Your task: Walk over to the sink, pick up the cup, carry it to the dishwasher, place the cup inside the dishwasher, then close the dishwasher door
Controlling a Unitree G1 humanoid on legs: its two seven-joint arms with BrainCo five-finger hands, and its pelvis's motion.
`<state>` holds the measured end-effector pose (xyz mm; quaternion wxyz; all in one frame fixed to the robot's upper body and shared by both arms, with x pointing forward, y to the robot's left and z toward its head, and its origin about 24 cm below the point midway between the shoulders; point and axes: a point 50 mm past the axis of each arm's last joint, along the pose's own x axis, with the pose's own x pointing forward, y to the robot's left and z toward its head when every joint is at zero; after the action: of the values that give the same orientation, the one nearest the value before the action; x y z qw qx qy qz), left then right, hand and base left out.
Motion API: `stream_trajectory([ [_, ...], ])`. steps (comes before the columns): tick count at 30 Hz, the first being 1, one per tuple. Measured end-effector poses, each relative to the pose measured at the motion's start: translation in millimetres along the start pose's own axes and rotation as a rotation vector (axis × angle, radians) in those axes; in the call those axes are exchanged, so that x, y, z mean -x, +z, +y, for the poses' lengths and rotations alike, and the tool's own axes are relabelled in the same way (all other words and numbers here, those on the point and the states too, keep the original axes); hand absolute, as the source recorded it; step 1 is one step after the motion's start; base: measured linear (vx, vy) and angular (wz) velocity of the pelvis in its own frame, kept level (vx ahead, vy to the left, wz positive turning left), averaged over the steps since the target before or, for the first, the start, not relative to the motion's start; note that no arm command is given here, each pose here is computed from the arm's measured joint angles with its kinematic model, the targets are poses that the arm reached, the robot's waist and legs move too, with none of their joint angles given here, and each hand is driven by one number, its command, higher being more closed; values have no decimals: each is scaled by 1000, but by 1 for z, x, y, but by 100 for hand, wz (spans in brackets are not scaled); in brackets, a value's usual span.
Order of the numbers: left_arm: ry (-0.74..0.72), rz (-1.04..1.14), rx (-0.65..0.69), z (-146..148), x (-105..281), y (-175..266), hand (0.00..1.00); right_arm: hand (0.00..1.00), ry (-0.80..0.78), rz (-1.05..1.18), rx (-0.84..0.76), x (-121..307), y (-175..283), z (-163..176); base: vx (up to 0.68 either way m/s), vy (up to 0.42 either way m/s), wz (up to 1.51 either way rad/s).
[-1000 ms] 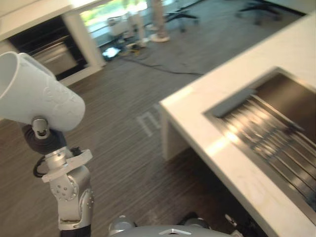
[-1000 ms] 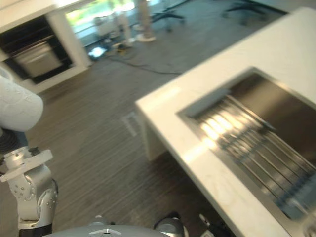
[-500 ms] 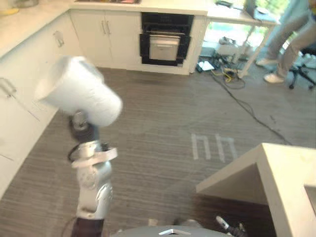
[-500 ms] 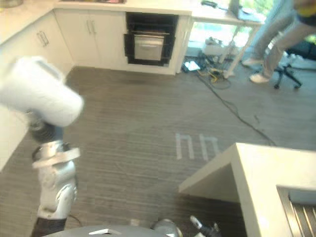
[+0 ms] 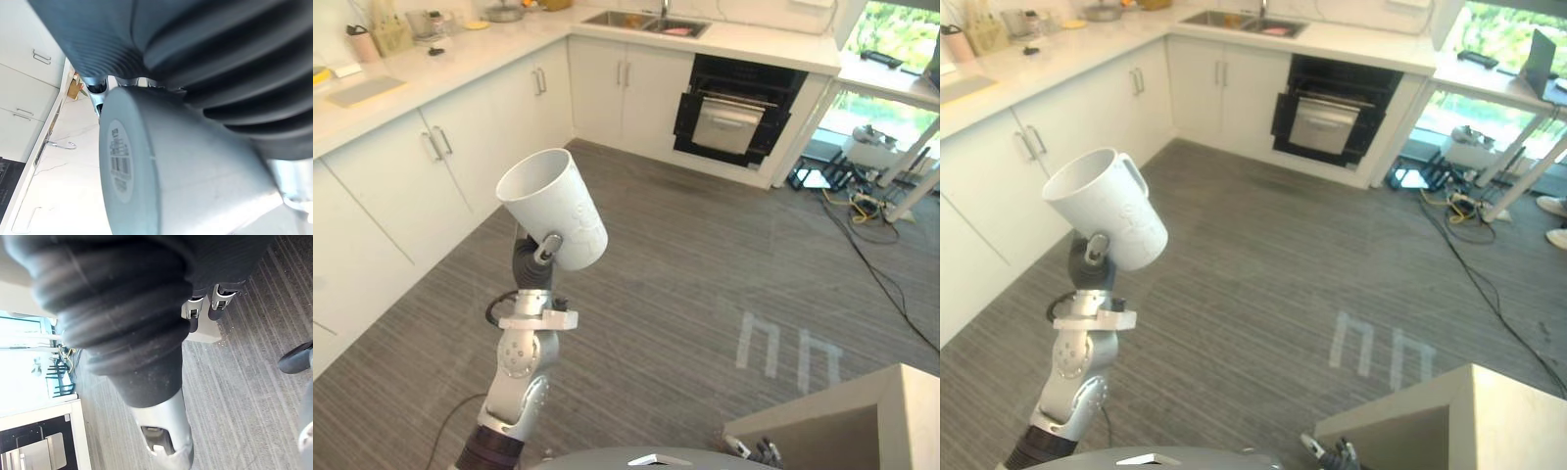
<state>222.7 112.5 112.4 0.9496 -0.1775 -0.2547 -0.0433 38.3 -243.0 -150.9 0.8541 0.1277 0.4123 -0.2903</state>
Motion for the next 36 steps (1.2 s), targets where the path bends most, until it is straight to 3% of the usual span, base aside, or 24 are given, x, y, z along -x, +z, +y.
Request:
stream_trajectory([
  [6,12,-18,13,0,5,6,100,0,-5,119,59,6,-18,-11,-14,5,40],
  [11,52,-62,-4,9,4,18,100,0,-5,57,69,-4,5,-19,80,151,22],
  [17,122,-75,10,30,10,26,100,0,59,85,109,-6,-1,-1,256,179,-22],
  [28,-163,-67,57,-11,-2,19,100,0,124,44,130,9,-18,10,321,89,-6],
  [33,-167,-50,66,-15,-6,13,100,0,182,126,143,25,-46,23,538,-148,38],
  [36,-141,-23,123,-25,-3,5,100,0,198,116,184,19,-34,16,607,-199,43],
])
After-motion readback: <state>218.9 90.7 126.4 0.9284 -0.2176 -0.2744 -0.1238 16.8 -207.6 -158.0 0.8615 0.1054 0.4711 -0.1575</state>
